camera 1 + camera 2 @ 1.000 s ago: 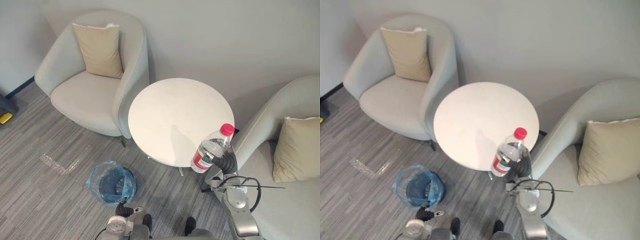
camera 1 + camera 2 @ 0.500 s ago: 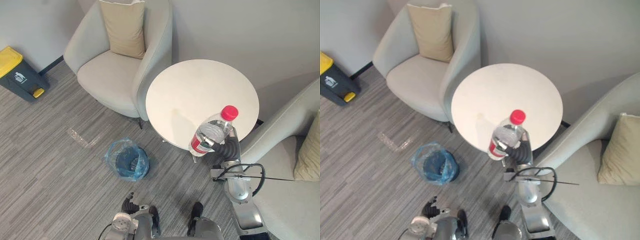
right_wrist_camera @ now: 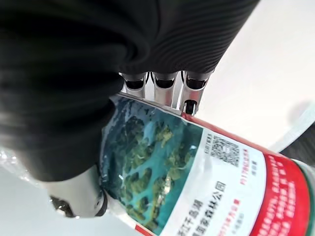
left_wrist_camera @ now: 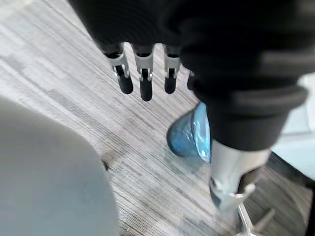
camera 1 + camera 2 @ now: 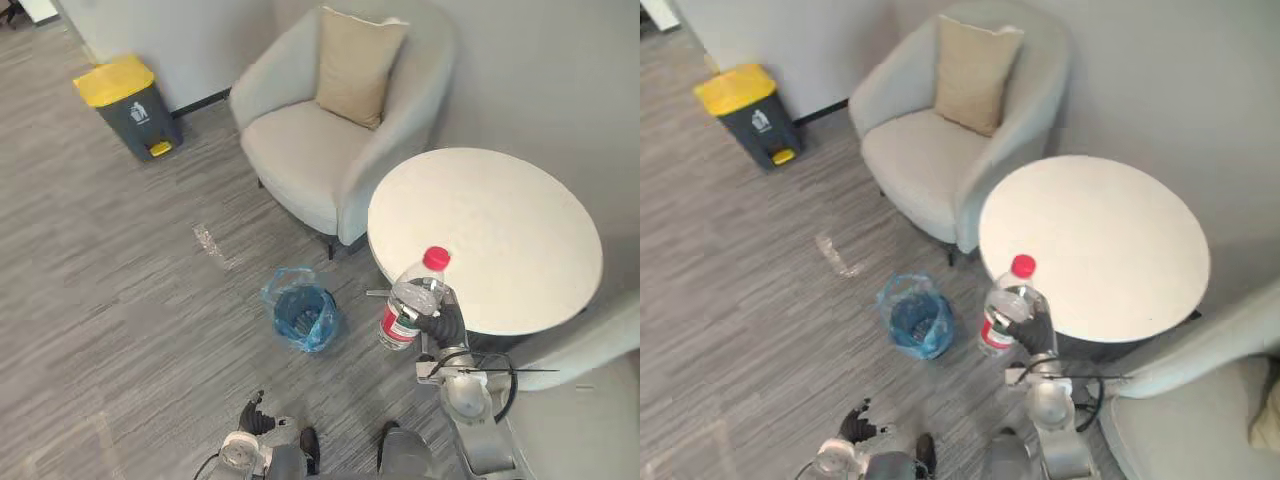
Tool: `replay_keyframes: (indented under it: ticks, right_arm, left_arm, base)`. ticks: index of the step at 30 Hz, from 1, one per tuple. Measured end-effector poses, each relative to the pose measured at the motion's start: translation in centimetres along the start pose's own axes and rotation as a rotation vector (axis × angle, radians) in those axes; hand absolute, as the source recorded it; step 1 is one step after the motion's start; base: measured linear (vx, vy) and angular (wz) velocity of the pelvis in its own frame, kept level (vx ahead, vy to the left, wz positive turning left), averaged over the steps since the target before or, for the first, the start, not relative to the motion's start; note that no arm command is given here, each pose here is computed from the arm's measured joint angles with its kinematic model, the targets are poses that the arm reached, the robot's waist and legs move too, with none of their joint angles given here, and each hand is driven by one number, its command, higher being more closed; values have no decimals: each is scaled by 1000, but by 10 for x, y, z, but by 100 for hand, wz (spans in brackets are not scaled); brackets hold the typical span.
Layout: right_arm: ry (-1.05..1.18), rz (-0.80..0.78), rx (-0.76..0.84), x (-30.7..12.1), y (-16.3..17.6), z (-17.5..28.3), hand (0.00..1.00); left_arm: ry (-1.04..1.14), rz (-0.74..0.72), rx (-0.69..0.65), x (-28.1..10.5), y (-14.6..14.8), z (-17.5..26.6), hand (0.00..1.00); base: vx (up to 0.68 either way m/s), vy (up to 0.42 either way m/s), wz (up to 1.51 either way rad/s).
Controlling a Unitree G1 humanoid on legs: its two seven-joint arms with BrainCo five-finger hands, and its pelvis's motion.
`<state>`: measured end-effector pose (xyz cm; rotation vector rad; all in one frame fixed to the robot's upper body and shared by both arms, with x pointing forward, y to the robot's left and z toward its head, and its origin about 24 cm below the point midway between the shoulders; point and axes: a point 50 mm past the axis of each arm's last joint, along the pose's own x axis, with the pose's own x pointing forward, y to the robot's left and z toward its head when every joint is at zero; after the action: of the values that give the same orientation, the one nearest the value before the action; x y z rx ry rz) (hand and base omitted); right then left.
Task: Gather rubbish on tea table into small bin, then transfer packed bag to large trash can.
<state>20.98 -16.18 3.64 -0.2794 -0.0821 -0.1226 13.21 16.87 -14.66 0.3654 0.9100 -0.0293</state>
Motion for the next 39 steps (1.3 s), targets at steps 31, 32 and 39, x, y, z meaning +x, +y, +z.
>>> replay_keyframes:
  ticks: [31, 32, 39]
  right_arm:
    - [65, 122, 13, 2, 29, -14, 100]
    - [78, 123, 9, 0, 29, -17, 100]
    - [81, 169, -70, 0, 24, -22, 100]
  left_arm:
    - [24, 31, -13, 3, 9, -2, 0]
    - [26, 32, -12, 2, 10, -2, 0]
    - [43, 32, -65, 2, 4, -4, 0]
  base:
    - [131, 11, 16]
    - [165, -113, 67]
    - [161, -118, 16]
